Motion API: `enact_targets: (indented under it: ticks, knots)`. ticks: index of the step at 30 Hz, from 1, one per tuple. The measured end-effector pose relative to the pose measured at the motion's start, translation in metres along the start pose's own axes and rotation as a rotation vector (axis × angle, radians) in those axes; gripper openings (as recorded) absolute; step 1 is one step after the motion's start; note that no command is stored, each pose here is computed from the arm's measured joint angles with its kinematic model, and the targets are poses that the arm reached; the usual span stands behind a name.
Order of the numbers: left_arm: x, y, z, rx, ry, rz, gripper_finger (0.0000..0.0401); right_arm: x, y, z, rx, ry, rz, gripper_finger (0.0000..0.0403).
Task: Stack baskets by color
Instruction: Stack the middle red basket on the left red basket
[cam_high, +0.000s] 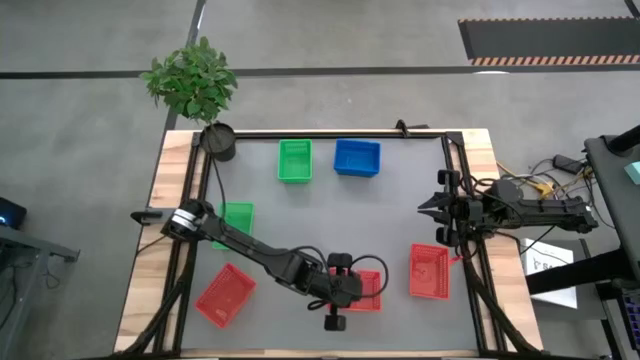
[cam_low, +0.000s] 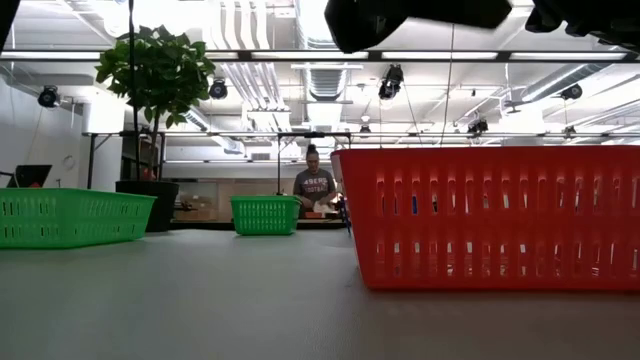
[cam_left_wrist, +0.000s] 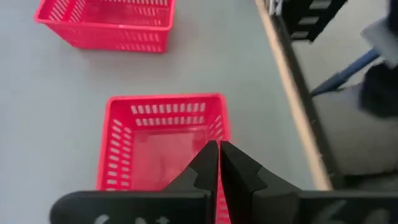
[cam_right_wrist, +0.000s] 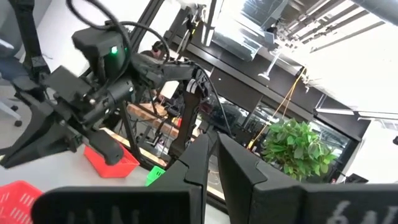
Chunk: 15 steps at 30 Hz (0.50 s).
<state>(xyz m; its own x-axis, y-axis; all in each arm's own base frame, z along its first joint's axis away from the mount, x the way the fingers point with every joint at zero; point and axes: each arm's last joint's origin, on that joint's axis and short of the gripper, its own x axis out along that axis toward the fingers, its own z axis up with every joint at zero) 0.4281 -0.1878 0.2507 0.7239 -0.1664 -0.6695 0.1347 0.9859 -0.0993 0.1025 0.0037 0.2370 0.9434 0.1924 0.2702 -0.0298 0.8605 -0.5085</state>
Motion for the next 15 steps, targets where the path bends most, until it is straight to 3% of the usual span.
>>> enact_targets:
  ticks: [4,9,15]
  knots:
    - [0.019,0.002,-0.012,0.047,0.018,0.040,0.0000,0.000,0.000,-0.001,0.013,0.009,-0.004,0.0027]
    - [0.039,-0.002,-0.018,0.022,0.002,-0.062,0.0009,0.000,0.000,-0.001,0.031,0.012,-0.002,0.0027]
    - [0.042,-0.005,-0.020,-0.021,0.003,-0.061,0.0083,0.000,0.000,-0.001,0.059,0.013,0.000,0.0027]
